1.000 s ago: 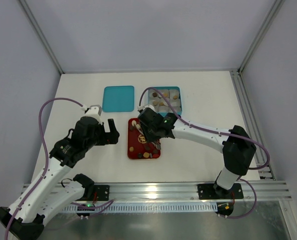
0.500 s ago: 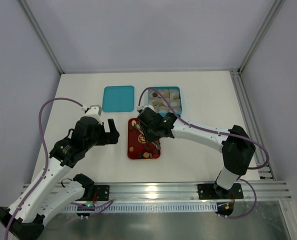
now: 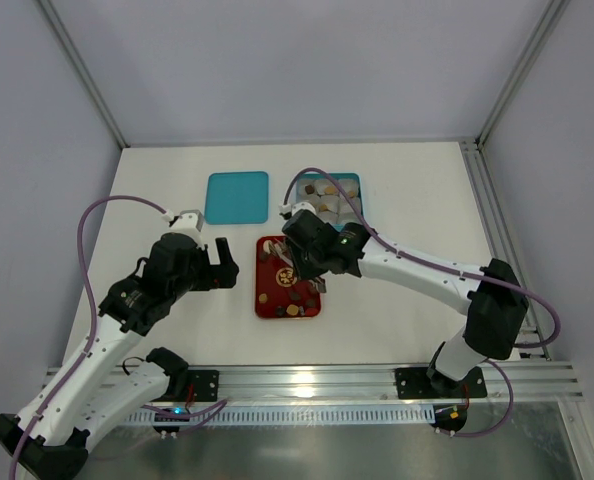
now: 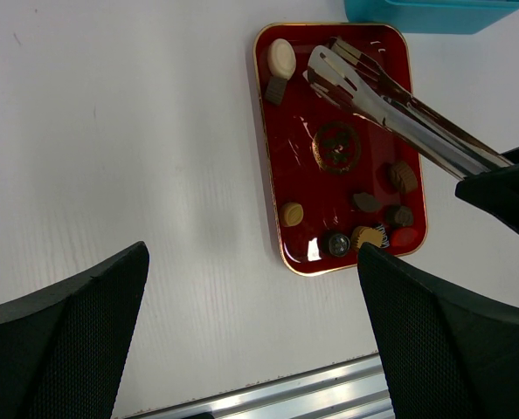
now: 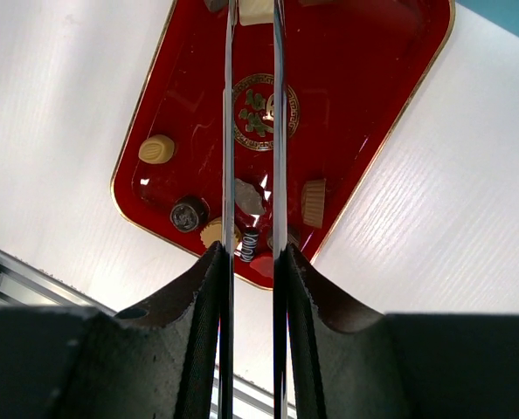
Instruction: Pack the chocolate
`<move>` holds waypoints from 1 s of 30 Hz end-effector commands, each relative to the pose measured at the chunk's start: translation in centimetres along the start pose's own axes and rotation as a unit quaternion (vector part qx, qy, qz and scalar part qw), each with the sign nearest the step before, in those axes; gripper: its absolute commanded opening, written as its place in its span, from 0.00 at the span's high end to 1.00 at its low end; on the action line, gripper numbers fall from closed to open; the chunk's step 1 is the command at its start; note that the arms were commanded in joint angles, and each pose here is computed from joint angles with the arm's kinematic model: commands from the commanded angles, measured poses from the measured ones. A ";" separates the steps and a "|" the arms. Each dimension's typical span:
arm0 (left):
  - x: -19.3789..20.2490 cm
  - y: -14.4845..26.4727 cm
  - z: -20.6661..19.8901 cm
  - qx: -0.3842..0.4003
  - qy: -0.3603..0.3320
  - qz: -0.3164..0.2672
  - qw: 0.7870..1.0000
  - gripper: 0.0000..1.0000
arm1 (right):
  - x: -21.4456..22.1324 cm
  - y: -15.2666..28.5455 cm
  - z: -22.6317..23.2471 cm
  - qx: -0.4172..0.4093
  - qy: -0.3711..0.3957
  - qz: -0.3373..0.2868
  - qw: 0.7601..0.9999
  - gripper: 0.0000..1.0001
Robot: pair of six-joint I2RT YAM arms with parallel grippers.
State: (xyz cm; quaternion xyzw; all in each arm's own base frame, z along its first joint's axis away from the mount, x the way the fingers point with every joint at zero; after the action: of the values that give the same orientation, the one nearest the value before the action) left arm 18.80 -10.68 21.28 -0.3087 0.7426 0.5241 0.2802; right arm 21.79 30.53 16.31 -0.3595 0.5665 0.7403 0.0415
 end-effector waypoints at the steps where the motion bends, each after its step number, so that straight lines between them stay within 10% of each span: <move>1: -0.4 0.2 -0.1 0.001 -0.001 -0.012 1.000 0.00 | -2.0 2.4 0.2 -0.007 -0.011 -0.048 0.999 0.69; 30: -0.4 0.1 -0.1 0.001 -0.001 -0.012 1.000 0.00 | -7.0 2.5 -16.3 0.113 -0.140 -0.080 0.980 0.69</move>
State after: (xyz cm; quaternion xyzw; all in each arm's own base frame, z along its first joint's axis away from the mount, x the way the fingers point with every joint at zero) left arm 18.80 -10.68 21.28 -0.3087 0.7426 0.5241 0.2802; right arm 31.87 17.82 20.05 -0.2772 0.6142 0.7098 0.2051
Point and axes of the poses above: each gripper's point midway between its finger pads, its own y axis back along the fingers, its own z axis along the line the jaws close on, x = y × z, the point moved 3 cm from there along y, back along the fingers, and after that the axes turned 2 degrees about y, right-handed, at the moved point
